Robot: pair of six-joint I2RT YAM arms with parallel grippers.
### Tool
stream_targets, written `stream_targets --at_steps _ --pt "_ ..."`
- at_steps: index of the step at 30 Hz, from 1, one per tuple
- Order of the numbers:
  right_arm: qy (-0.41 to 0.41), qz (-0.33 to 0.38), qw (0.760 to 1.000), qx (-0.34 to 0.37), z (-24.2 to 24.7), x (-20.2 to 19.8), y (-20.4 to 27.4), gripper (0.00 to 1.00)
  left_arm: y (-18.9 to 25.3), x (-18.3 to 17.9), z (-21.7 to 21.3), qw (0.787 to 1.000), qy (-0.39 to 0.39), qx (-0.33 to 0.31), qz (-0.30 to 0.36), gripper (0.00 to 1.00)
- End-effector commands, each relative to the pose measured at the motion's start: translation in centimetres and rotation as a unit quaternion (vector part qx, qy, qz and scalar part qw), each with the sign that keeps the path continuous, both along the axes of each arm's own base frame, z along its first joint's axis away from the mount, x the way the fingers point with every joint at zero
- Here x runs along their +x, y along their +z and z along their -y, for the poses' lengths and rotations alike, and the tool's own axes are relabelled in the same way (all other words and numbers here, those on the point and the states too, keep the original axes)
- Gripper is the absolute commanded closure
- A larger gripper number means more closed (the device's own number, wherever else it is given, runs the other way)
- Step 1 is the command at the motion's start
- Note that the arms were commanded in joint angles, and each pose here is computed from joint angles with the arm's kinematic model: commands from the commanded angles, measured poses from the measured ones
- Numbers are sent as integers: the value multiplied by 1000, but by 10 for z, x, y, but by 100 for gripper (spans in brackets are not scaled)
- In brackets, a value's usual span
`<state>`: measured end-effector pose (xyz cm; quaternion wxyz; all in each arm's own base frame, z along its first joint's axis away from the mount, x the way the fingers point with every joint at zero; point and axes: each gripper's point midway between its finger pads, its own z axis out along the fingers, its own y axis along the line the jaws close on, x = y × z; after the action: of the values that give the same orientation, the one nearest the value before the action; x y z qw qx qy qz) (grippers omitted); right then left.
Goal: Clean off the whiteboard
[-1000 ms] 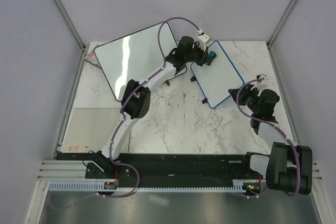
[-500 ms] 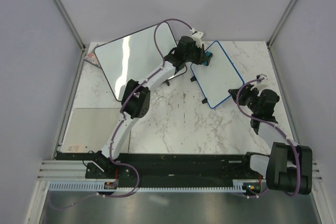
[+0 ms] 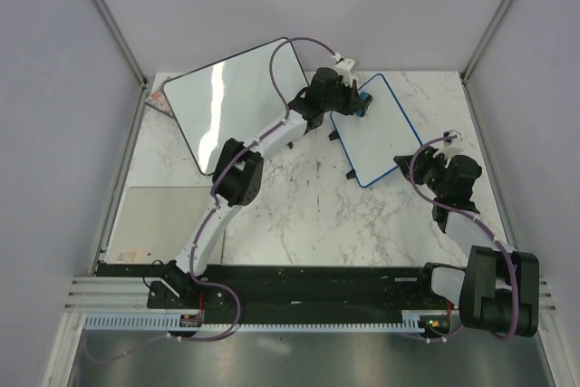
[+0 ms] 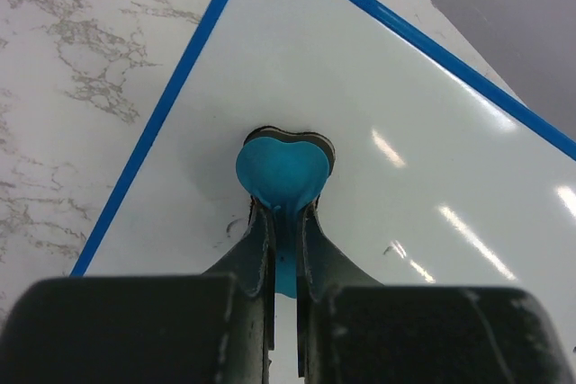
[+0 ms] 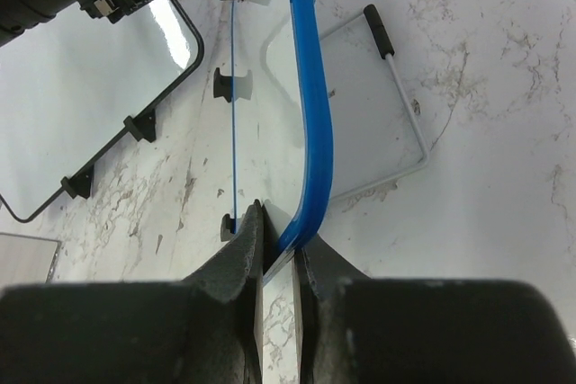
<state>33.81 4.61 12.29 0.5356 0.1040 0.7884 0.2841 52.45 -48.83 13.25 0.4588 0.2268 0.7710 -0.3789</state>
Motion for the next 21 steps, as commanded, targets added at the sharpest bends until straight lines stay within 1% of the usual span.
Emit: stream_targets --at_steps 1,2,5,9,11,14,15,16,17,18,20,21 --pt "46 -17 997 -53 -8 -14 -24 100 -22 -117 83 987 -153 45 20 98" --pt "47 -17 997 -52 -9 -14 -25 100 -22 -129 90 985 -164 50 24 98" --pt "47 -18 997 -52 -9 -14 -25 100 -14 -140 97 982 -176 50 36 98" --pt "49 -17 997 -53 -9 -14 -25 100 -15 -133 94 984 -166 57 42 98" --pt "47 -16 997 -53 -8 -13 -24 100 -18 -120 86 987 -145 63 40 98" --pt "47 -18 997 -52 -8 -13 -25 100 -29 -89 64 994 -94 57 4 98" --pt "47 -17 997 -52 -9 -13 -25 100 -30 -79 58 996 -71 44 -19 98" --pt "47 -17 997 -53 -8 -13 -25 100 -37 -61 42 997 -46 42 -35 98" --pt "47 -17 997 -52 -9 -13 -25 100 -39 -53 35 997 -23 30 -61 98" --pt "47 -16 997 -53 -8 -13 -24 100 -41 -36 20 997 0 22 -73 98" --pt "48 -17 997 -52 -9 -14 -25 100 -45 -26 8 993 21 -1 -115 98" --pt "47 -18 997 -52 -9 -14 -25 100 -45 -15 -4 991 33 -7 -127 98"
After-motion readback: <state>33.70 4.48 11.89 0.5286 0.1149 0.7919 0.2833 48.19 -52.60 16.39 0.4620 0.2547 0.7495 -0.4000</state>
